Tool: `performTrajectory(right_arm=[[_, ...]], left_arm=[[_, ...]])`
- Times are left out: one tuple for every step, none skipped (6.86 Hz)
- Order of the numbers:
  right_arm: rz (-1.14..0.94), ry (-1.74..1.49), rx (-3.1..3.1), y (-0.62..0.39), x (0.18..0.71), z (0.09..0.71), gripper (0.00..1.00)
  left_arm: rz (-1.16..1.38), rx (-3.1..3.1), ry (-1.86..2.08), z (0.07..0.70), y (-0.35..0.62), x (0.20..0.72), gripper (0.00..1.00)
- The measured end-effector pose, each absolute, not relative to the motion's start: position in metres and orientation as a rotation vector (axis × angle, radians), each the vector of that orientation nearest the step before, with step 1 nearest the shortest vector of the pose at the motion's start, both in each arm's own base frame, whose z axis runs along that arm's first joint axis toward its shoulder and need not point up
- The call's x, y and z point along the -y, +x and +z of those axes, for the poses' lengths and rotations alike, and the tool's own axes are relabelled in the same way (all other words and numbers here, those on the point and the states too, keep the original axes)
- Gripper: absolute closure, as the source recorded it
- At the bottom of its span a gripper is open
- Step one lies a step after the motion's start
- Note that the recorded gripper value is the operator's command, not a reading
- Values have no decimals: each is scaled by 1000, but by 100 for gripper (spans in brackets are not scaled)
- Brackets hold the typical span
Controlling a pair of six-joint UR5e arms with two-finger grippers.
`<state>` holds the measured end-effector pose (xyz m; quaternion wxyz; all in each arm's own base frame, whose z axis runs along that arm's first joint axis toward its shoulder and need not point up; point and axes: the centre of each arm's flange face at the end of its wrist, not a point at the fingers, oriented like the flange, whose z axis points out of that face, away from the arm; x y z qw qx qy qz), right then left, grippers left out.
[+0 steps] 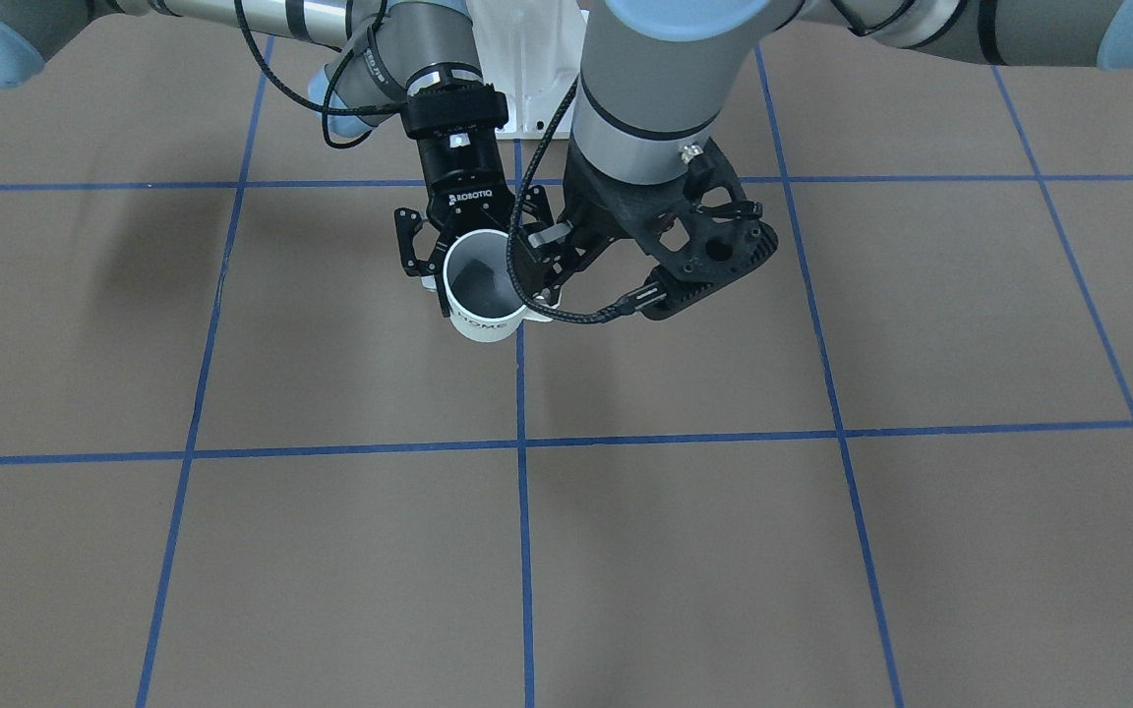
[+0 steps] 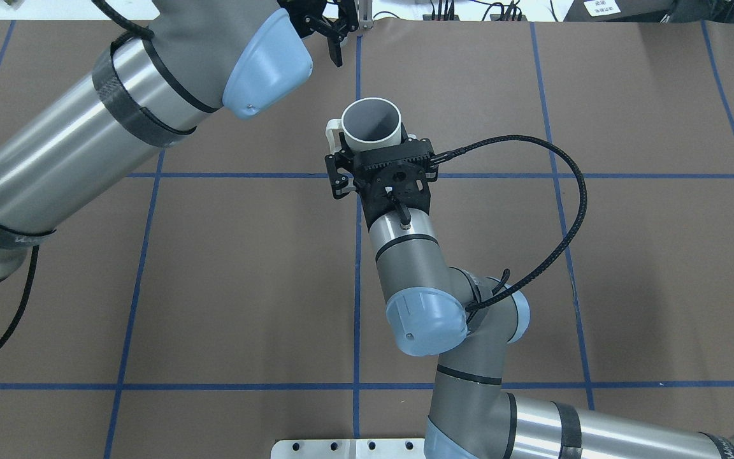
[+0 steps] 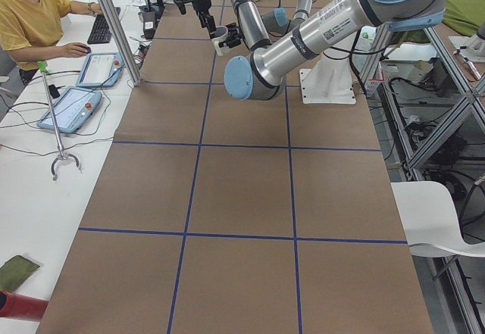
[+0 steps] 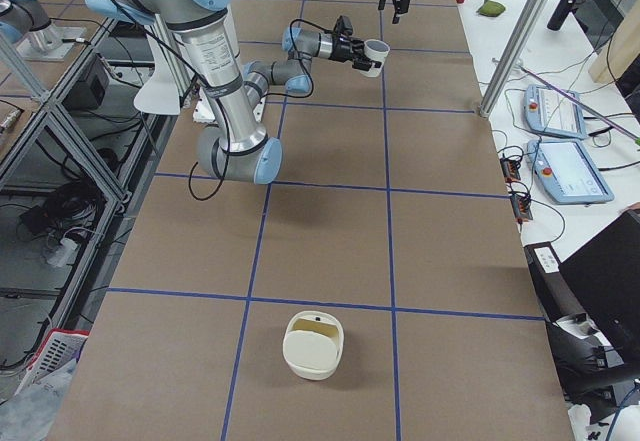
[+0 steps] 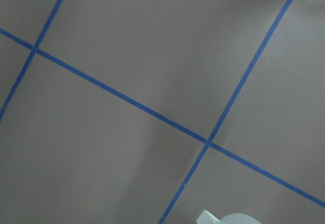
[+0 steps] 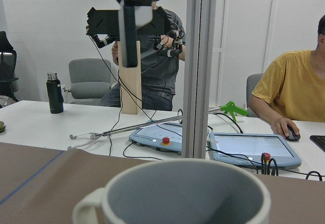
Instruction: Left arm hands cup to right arm to dump lemon
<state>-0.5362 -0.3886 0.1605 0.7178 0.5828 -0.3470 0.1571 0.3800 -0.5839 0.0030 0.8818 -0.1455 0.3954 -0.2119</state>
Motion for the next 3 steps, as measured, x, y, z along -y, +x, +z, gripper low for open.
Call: performTrajectory(right_arm=[[351,1292,773,-537,387,157,68],[361,1296,776,-536,387,154,66],[378,1304,779,-535,387,148,63]], left_arm=[[-432,-832,-331,-2,383,577,10],[-422,-836,-354,-6,386,569,14],[-415,-835,-372,-8,395,560,20]])
